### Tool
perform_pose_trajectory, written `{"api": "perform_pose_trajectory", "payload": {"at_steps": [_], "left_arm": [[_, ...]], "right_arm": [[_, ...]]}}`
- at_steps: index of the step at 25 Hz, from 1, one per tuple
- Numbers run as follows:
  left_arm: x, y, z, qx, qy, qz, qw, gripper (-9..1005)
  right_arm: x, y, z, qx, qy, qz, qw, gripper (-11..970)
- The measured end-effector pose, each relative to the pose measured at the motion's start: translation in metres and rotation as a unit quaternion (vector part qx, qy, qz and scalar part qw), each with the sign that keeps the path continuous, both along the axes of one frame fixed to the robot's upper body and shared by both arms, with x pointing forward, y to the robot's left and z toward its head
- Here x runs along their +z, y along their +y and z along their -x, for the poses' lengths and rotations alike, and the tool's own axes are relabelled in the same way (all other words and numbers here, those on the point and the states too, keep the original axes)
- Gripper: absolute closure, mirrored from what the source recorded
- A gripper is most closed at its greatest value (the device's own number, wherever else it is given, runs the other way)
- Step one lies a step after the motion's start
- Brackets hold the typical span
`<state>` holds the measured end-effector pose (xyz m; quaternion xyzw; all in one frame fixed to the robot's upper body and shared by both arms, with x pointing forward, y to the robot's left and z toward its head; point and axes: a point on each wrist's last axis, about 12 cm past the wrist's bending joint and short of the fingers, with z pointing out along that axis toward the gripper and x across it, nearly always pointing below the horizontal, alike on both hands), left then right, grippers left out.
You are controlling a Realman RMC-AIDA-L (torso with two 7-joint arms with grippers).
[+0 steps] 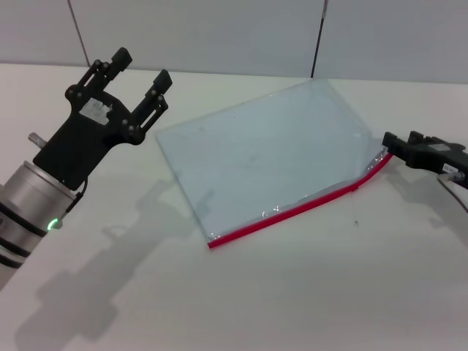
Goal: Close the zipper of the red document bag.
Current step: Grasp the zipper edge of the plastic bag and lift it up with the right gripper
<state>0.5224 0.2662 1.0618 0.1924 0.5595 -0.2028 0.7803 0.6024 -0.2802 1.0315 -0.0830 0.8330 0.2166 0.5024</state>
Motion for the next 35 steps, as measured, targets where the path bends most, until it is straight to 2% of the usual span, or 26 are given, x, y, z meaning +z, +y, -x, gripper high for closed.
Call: {"api": "perform_pose_trajectory", "payload": {"at_steps": [8,17,27,33,35], "left_arm": [[0.001,-0.001,-0.001,-0.002,-0.001,0.001,1.0,300],[0.001,-0.002,-0.001,-0.003,-0.001,0.002,1.0,300],[0.001,-0.003,-0.001,-0.004,-0.001,0.002,1.0,301],[0.001,-0.003,-0.001,-0.004,-0.001,0.002,1.0,301],[0.001,-0.003,-0.001,-0.004,-0.001,0.002,1.0,301]], "right_arm": [[-0.003,0.004,0.0,0.012,0.028,0.005,1.0,362],[0.001,0.021,-0.007,0.046,0.039,0.011,0.998,365],[-0.001,0.022,-0.008,0.047,0.076,0.011,0.996,370],[0.002,0.028,-0.011,0.061,0.076,0.017,0.995,372],[0.002,0.03,-0.011,0.065,0.076,0.019,0.995,405]]}}
